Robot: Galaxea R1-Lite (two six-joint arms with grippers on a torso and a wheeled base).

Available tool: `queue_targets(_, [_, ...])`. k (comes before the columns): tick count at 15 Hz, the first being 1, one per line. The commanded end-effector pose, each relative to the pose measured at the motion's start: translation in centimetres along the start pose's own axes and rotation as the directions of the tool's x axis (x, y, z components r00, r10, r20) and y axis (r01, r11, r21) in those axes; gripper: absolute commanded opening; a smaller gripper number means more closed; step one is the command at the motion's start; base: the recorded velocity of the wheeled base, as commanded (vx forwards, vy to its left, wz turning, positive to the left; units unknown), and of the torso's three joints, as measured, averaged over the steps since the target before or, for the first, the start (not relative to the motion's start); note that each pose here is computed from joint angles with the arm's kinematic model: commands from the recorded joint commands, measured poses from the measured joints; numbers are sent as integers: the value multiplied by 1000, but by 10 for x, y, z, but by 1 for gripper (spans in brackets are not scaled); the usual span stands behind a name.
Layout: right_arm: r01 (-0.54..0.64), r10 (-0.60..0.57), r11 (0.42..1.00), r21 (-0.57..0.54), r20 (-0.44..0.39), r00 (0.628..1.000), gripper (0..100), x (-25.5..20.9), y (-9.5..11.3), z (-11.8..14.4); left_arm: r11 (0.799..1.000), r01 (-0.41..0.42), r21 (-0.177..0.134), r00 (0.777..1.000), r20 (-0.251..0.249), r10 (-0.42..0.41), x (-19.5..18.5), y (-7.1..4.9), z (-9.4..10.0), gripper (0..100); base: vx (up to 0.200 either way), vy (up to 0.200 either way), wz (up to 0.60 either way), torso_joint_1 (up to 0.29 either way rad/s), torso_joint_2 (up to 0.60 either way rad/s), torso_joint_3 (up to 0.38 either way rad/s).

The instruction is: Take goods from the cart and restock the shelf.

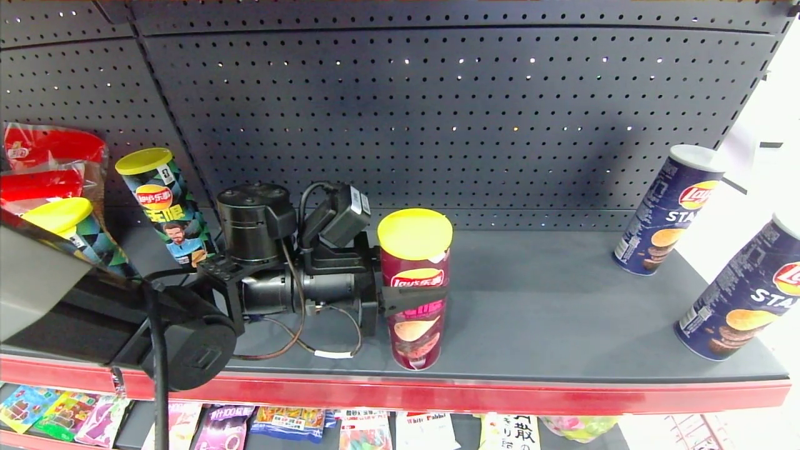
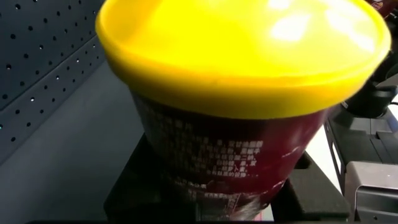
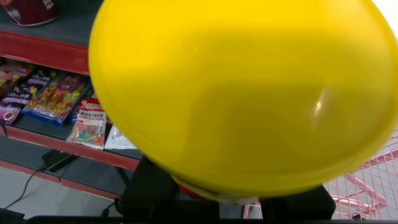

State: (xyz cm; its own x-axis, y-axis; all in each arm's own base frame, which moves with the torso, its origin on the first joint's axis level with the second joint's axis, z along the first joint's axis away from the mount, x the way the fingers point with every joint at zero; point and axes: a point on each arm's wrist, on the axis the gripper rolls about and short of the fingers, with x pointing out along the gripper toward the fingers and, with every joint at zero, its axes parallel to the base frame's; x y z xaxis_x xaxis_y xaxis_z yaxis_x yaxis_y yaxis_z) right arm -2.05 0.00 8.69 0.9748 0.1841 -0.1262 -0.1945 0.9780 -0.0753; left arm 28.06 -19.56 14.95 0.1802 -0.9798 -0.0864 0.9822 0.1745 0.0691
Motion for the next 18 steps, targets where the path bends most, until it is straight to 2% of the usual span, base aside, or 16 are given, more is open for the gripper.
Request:
queue_targets(1, [-1, 1, 1000, 0, -2, 1000, 0, 0, 0, 0, 1000, -1, -5, 1000, -4, 1, 0, 0, -2, 0, 0, 0, 0, 0, 0, 0])
queue_targets(8, [-1, 1, 1000, 0, -2, 1000, 0, 0, 0, 0, 1000, -25, -7, 1000, -9, 25, 0, 0, -2, 0, 0, 0, 0, 0, 0, 0])
queue_targets(9, [-1, 1, 1000, 0, -2, 1000, 0, 0, 0, 0, 1000, -25, -6, 1000, -8, 25, 0, 0, -1, 100, 0, 0, 0, 0, 0, 0])
queue_targets(14, [-1, 1, 1000, 0, -2, 1000, 0, 0, 0, 0, 1000, -28, -9, 1000, -6, 28, -1, -1, 0, 100, 0, 0, 0, 0, 0, 0])
queue_targets(18, [-1, 1, 1000, 0, -2, 1000, 0, 0, 0, 0, 996, -88, -21, 996, -17, 88, -28, -1, 1, 100, 0, 0, 0, 0, 0, 0])
